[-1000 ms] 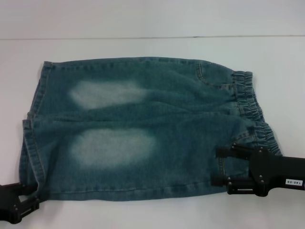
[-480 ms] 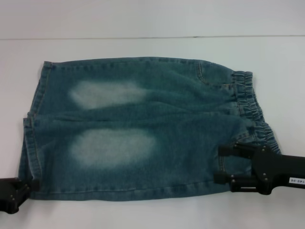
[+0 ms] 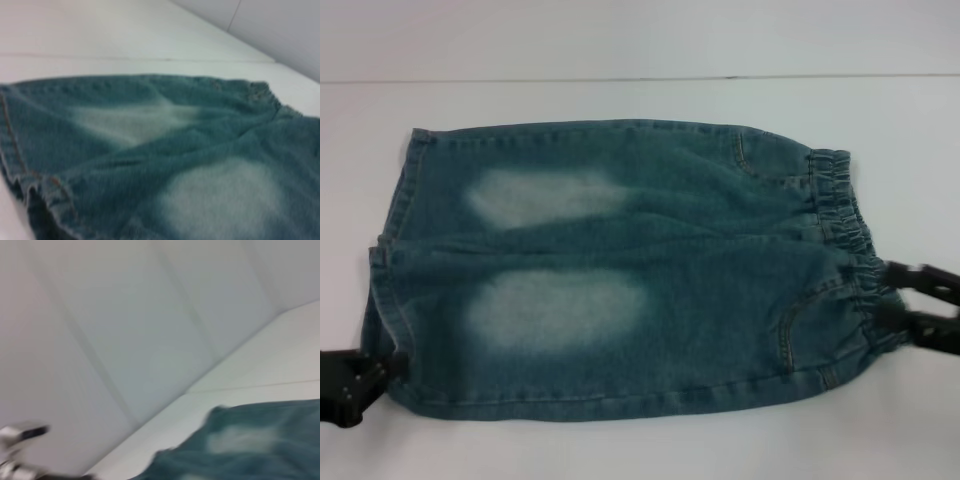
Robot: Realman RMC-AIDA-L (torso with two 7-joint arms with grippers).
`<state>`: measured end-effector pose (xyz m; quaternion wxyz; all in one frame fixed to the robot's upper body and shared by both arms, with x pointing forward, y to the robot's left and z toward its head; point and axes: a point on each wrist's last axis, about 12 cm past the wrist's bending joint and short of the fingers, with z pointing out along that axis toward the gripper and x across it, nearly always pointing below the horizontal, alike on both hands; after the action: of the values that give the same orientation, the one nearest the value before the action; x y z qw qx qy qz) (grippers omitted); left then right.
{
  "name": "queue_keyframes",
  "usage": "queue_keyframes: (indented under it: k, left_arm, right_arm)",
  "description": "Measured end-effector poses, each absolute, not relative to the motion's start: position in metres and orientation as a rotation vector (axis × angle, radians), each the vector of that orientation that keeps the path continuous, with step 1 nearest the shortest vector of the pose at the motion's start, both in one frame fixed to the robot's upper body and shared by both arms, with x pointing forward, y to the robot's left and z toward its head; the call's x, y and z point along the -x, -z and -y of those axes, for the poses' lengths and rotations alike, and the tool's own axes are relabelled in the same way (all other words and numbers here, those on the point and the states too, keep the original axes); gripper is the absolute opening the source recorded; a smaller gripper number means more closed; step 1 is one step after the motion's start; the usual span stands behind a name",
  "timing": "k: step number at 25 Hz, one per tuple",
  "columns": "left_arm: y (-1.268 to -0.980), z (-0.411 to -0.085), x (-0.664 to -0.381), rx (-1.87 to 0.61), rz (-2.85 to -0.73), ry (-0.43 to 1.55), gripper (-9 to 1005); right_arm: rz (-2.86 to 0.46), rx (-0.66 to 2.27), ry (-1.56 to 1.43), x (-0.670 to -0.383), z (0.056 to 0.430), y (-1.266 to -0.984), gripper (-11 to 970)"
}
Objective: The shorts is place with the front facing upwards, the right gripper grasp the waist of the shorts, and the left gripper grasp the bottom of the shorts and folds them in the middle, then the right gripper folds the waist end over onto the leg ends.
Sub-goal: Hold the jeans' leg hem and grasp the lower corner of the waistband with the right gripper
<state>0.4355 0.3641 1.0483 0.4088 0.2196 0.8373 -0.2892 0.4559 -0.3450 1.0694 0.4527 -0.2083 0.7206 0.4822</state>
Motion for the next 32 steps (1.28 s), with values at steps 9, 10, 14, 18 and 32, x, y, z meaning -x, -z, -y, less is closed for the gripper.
queue_keyframes:
  k: [9,10,14,18,32]
  left_arm:
    - [-1.053,-0.361,-0.441,-0.565,-2.072,0.741,40]
    - [-1.053,-0.361,-0.441,-0.567,-2.072,0.741,40]
    - [-1.051,-0.359,-0.442,-0.568,-2.074,0.745,40]
    - [-1.051,-0.359,-0.442,-0.569,-2.074,0.747,40]
    - [-1.051,-0.358,-0.442,-0.571,-2.072,0.749,40]
  right_arm:
    - [-1.907,0.26,-0.948,-0.431,0.386,-1.048,912]
    - [-1.918,0.246,-0.931,-0.431,0.386,-1.045,912]
    - [-1.954,0.229,-0.895,-0.436,0.383,-1.039,912]
    - [-1.99,0.246,-0.882,-0.443,0.378,-1.034,912]
    - [-2.07,0.305,-0.852,-0.458,0.364,-1.025,912]
